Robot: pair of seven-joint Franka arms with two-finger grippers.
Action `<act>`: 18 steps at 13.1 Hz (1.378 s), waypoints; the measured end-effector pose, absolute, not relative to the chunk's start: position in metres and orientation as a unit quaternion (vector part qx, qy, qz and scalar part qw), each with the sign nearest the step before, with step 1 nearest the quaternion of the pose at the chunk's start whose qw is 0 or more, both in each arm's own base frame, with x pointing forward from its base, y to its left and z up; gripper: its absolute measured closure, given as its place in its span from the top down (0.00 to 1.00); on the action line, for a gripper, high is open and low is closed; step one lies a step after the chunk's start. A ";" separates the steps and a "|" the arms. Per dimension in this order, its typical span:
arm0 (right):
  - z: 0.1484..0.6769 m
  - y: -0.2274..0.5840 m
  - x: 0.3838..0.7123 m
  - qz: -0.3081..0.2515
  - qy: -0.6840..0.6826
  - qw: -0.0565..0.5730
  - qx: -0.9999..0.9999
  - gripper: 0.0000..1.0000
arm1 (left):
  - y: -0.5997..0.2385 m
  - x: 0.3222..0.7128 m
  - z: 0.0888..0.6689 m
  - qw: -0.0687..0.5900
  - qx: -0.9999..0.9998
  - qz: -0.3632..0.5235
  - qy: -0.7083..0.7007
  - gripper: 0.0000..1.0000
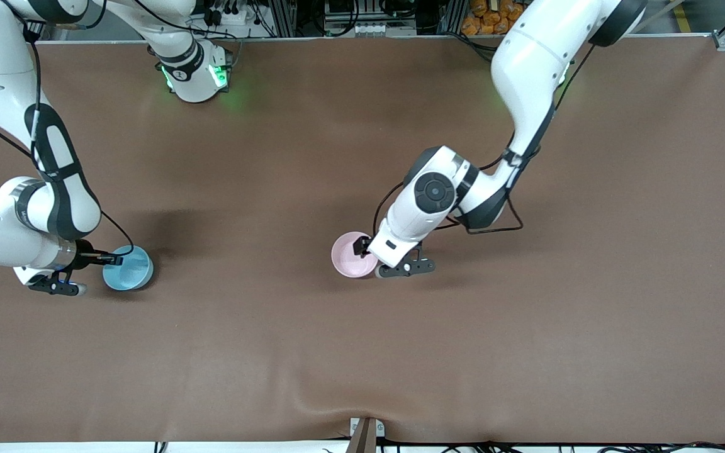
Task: Stack pink and blue bowls on white bowl
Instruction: 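Open the left gripper and withdraw it while the right gripper grasps the blue bowl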
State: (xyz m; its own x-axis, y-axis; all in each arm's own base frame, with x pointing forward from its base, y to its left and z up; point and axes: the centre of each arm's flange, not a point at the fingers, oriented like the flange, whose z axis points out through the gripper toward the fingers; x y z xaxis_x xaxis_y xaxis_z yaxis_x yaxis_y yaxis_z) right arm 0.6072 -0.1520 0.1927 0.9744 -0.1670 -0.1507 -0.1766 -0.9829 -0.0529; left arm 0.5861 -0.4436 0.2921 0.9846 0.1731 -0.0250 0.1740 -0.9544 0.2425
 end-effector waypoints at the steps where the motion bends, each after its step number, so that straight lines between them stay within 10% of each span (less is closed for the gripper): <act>1: 0.193 -0.152 0.608 0.072 0.090 0.037 -0.993 0.07 | -0.430 0.593 0.313 0.119 0.989 0.001 0.092 1.00; 10: 0.215 -0.162 0.619 0.049 0.069 0.039 -0.996 0.03 | -0.300 0.633 0.425 0.081 0.995 0.003 0.063 1.00; 18: 0.345 -0.092 0.639 0.049 0.040 0.070 -0.996 0.03 | -0.164 0.625 0.514 0.046 0.998 -0.036 0.004 1.00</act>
